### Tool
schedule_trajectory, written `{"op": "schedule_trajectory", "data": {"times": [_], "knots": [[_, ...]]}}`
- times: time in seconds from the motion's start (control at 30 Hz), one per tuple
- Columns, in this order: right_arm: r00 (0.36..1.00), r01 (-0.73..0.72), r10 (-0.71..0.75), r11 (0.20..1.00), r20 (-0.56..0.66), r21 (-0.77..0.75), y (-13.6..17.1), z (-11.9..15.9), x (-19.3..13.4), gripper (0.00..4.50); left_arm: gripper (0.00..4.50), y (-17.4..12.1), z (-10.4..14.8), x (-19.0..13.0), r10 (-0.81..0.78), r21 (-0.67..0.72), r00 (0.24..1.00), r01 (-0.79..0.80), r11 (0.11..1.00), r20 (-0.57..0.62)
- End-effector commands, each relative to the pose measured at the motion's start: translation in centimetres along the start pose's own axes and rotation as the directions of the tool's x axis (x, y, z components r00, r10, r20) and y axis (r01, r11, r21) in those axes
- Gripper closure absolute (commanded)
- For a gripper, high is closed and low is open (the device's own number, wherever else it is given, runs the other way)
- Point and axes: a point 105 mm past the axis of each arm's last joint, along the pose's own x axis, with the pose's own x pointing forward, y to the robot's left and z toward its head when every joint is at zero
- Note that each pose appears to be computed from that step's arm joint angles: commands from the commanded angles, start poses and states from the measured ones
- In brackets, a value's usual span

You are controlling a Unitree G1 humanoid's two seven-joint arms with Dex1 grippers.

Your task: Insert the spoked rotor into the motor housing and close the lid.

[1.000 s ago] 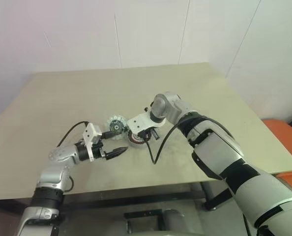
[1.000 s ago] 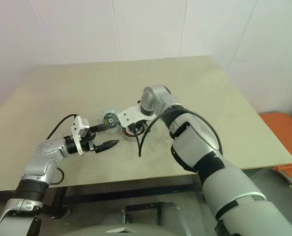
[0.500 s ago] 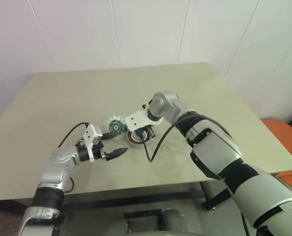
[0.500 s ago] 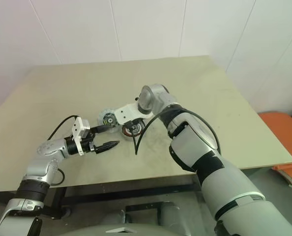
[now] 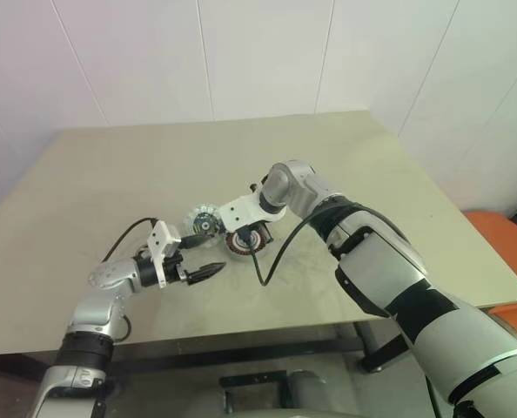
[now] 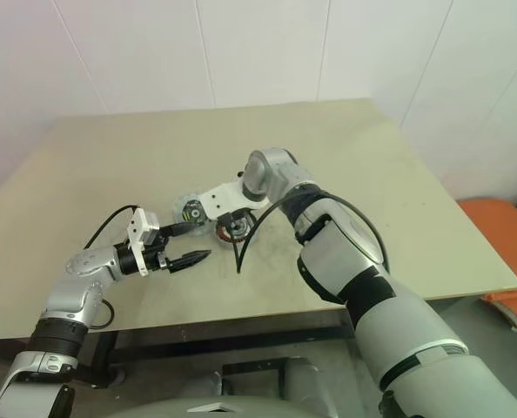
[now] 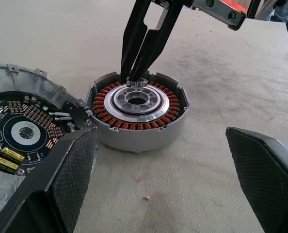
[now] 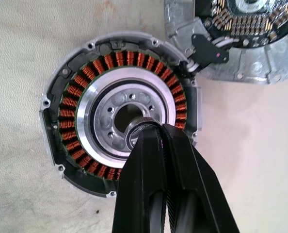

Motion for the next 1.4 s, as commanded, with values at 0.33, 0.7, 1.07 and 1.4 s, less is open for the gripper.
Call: {"op": "schedule_trajectory", "data": {"times": [0.33,0.7,1.07,1.4], "knots": [[0.998,0.056,-0.056,0.998,0.034,-0.004,-1.3,1.1,-0.9,2.48,0.00,0.1,1.0,0.2,-0.007,0.045,1.000,0.006,0.999,0.024],[0.996,0.080,-0.080,0.997,0.029,0.006,-1.6,1.1,-0.8,0.11,0.00,0.0,0.8,0.2,-0.006,0.043,1.000,0.005,0.999,0.021],[0.985,0.130,-0.136,0.990,0.103,0.058,-2.9,2.0,-2.4,0.29,0.00,0.0,0.6,0.4,-0.010,0.041,1.000,0.009,0.999,0.013],[0.947,0.307,-0.315,0.945,0.063,0.117,-4.3,0.7,-2.1,3.43,0.00,-0.1,0.7,0.7,-0.016,0.043,1.000,0.015,0.999,0.018]]}}
